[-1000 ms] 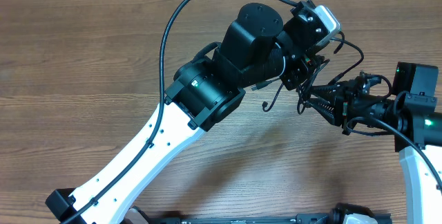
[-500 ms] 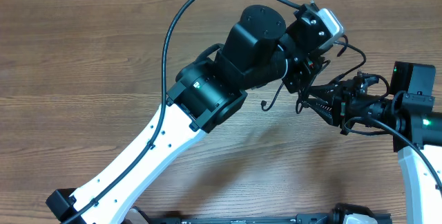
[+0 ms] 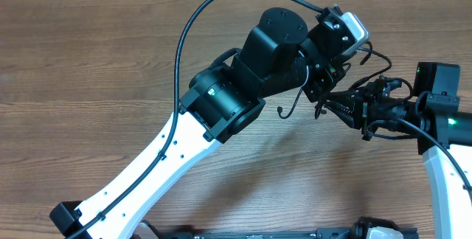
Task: Untangle cables
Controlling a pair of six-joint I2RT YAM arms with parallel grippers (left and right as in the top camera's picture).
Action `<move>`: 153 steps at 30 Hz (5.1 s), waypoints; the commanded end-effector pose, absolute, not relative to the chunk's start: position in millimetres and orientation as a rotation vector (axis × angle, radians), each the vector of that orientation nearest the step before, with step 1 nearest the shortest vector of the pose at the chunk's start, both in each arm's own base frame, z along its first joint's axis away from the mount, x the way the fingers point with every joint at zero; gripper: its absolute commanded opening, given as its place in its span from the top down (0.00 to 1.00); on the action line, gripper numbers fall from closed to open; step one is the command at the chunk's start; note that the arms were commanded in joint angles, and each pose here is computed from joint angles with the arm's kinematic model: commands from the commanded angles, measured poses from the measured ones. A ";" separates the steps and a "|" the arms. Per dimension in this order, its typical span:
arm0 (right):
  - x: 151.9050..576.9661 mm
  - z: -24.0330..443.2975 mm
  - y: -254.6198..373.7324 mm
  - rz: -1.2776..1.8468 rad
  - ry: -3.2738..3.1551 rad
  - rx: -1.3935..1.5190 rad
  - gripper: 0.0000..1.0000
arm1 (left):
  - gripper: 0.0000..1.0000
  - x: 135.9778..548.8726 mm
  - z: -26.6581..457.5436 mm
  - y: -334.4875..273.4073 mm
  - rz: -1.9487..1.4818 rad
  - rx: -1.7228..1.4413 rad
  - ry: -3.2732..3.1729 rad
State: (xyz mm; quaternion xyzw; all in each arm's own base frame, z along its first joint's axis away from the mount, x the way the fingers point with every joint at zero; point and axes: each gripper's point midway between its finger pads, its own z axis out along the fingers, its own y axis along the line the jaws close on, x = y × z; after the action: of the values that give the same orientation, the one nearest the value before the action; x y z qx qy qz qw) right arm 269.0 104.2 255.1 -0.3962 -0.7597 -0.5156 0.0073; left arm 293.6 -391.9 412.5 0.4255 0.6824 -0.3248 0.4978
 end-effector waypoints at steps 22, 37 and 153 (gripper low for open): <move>268.2 267.4 110.3 -1.668 -2.345 -1.180 0.85 | 0.96 287.8 418.0 -393.9 -0.821 1.018 1.656; 263.8 266.3 111.8 -1.644 -2.293 -1.210 0.70 | 0.96 295.4 426.7 -394.1 -0.803 0.935 1.657; 264.2 274.7 125.0 -1.624 -2.123 -1.280 0.68 | 0.96 331.3 439.9 -404.6 -0.775 0.688 1.636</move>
State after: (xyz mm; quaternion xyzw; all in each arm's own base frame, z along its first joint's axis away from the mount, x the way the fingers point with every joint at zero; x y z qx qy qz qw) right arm 262.7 123.6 267.6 -0.4364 -0.7138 -0.5401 0.0911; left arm 330.4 -405.9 430.0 0.3198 0.6937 -0.3191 0.5610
